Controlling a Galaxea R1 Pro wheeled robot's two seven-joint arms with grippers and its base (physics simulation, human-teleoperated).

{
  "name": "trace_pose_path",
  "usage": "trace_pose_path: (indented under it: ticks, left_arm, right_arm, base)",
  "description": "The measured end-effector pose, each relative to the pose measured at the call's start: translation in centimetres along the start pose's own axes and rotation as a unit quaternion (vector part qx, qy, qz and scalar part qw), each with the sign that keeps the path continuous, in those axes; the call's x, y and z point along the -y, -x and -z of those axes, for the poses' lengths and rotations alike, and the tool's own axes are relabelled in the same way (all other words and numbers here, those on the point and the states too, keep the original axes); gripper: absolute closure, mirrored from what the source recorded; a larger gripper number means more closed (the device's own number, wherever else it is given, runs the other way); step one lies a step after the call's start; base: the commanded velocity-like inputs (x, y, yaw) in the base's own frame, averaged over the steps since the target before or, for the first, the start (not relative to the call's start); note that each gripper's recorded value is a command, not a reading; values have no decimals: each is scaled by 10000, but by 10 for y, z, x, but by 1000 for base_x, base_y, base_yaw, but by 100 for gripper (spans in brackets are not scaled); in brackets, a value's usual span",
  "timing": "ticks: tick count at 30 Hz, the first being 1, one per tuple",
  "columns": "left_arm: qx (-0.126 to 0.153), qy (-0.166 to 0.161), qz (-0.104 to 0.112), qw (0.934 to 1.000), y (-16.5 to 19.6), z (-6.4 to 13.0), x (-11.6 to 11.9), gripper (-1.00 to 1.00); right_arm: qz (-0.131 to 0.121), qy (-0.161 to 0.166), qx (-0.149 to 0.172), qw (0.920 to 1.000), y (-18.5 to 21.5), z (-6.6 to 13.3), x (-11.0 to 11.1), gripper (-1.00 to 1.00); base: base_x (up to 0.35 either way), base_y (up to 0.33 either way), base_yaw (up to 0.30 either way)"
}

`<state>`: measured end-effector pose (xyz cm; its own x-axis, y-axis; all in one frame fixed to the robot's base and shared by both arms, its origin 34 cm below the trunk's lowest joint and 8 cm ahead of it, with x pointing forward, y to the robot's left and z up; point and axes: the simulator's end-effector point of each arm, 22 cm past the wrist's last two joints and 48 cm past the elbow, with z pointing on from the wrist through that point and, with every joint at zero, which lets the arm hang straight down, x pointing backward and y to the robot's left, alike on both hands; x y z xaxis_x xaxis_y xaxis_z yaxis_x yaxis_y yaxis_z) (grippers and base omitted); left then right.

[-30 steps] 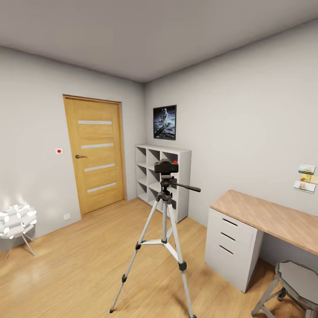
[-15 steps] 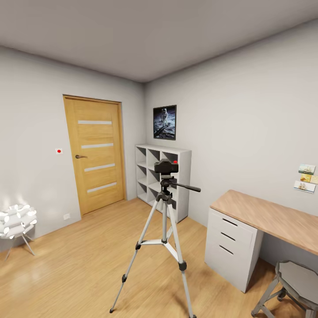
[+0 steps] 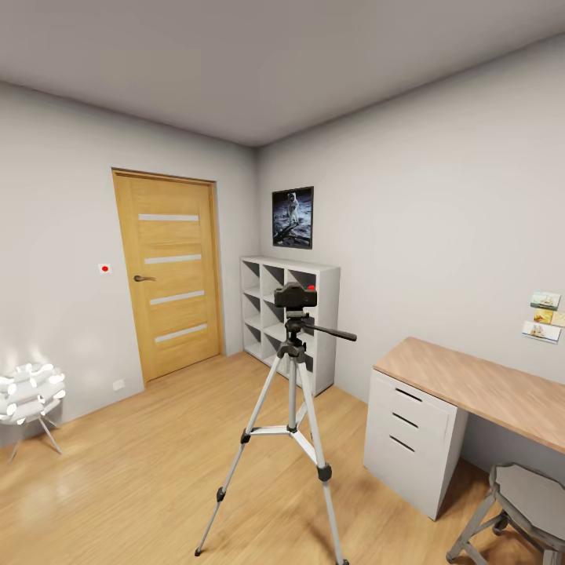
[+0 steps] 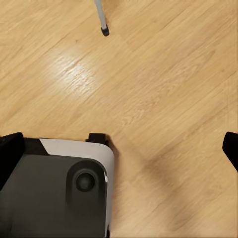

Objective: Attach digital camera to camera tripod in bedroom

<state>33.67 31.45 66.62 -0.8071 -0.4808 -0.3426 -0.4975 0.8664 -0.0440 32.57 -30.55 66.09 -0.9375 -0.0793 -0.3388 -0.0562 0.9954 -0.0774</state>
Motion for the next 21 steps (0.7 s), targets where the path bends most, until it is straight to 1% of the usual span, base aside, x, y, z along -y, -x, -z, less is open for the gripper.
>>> trace_pose_path:
  ticks: [5, 21]
  left_arm:
    - [0, 0, 0, 10000, 0, 0, 0, -100]
    - [0, 0, 0, 10000, 0, 0, 0, -100]
  right_arm:
    - [0, 50, 4, 10000, 1, 0, -8, -100]
    - [6, 68, 5, 10000, 1, 0, -11, -100]
  base:
    - [0, 0, 0]
    - [0, 0, 0]
